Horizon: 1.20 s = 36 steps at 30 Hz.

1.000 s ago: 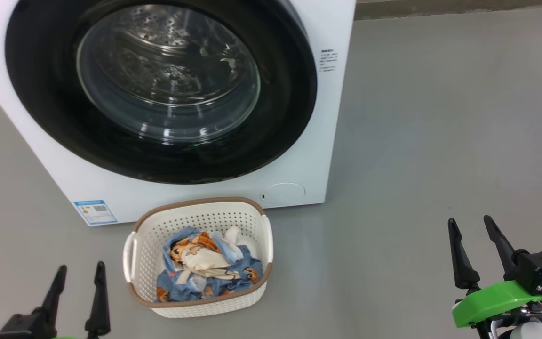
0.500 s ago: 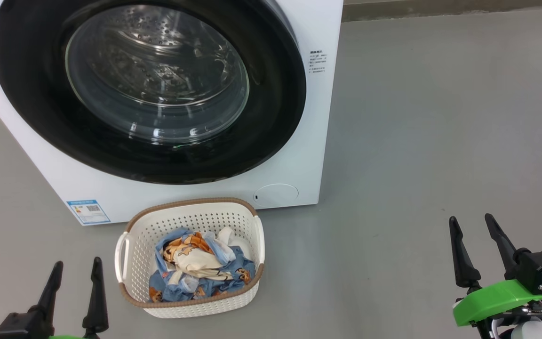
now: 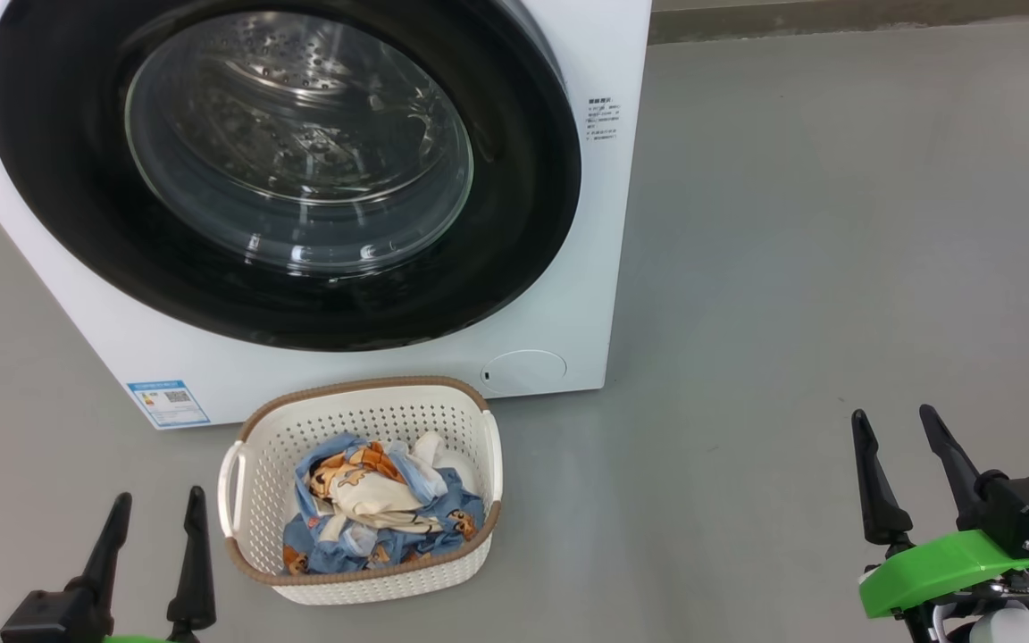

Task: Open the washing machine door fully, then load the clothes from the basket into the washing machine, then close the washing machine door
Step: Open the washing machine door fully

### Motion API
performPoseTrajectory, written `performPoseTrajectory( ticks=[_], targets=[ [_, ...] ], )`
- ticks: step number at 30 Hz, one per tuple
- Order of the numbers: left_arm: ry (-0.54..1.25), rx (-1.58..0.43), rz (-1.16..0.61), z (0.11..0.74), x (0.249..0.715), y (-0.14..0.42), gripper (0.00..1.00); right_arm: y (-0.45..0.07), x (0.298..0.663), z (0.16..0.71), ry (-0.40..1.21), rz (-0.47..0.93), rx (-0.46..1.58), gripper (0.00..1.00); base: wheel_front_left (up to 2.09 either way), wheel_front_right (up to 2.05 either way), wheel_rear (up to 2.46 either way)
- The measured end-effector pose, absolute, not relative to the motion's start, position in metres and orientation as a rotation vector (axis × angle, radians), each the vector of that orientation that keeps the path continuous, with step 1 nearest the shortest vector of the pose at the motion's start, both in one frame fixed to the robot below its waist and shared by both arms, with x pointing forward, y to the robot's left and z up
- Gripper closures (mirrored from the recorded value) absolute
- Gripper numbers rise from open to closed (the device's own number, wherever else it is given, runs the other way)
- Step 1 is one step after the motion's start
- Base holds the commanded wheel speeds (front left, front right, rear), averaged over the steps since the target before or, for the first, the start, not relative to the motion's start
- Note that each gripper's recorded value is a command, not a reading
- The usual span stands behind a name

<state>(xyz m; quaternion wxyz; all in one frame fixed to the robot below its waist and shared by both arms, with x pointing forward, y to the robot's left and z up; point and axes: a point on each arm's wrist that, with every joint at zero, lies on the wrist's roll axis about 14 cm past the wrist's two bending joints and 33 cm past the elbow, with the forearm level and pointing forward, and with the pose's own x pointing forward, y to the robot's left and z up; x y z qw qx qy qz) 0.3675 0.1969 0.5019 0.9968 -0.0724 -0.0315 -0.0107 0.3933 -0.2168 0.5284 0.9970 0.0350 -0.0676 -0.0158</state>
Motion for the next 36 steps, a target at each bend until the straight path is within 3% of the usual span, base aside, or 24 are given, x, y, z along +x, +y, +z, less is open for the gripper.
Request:
performPoseTrajectory(
  ticks=[8, 17, 25, 36],
  targets=[
    [-0.07, -0.144, -0.026, 0.504, 0.367, 0.196, 0.0, -0.216, 0.396, 0.533, -0.152, -0.033, 0.104, 0.0, 0.0, 0.0, 0.0],
    [-0.066, -0.146, -0.025, 0.502, 0.366, 0.193, 0.0, -0.224, 0.415, 0.559, -0.244, -0.063, 0.309, 0.0, 0.0, 0.0, 0.0],
    [-0.059, -0.142, -0.03, 0.499, 0.369, 0.19, 0.0, -0.244, 0.447, 0.584, -0.338, -0.108, 0.671, 0.0, 0.0, 0.0, 0.0],
    [-0.025, -0.144, -0.036, 0.488, 0.378, 0.185, 0.0, -0.246, 0.496, 0.595, -0.29, -0.045, 1.067, 0.0, 0.0, 0.0, 0.0]
  ],
)
